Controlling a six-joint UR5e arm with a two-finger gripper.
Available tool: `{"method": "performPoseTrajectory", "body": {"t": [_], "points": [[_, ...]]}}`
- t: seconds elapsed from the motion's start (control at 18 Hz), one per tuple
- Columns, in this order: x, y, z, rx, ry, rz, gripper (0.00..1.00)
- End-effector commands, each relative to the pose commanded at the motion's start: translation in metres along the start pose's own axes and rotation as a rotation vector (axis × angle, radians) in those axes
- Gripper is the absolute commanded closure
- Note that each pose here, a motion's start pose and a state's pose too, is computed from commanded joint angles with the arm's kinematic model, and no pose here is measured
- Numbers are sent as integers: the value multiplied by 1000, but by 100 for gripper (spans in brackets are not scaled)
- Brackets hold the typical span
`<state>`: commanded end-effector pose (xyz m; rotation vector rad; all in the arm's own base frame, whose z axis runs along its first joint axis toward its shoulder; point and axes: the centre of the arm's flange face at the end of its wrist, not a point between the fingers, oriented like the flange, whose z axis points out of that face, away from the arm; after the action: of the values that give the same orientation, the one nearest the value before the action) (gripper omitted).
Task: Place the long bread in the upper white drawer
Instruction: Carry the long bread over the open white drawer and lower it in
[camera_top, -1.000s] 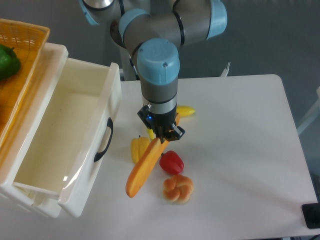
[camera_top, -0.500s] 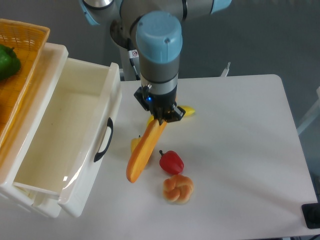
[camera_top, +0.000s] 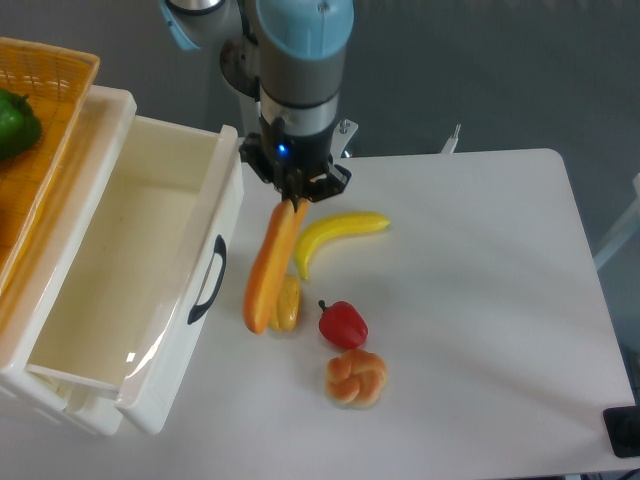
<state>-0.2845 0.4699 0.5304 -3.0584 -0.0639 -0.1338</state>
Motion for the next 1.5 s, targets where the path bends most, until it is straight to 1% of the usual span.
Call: {"method": "performPoseTrajectory", "body": {"t": [0.11, 0.28, 0.5, 0.72, 0.83, 0.94, 1.06, 1.22, 1.39, 1.44, 1.5], "points": [[17, 0, -5, 9, 17, 13, 100], [36, -2, -14, 54, 42, -9, 100], [66, -15, -12, 62, 64, -9, 100], [86, -27, -7, 67, 84, -38, 100], [94, -32, -6, 80, 94, -29, 100], [96, -34, -3, 87, 111, -47, 100], [103, -41, 0, 98, 107, -45, 100], [108, -55, 14, 101, 104, -58, 100], [112, -59, 25, 96, 106, -47, 100], [112, -59, 27, 93, 107, -47, 96], [112, -59, 28, 92, 108, -47, 94]]}}
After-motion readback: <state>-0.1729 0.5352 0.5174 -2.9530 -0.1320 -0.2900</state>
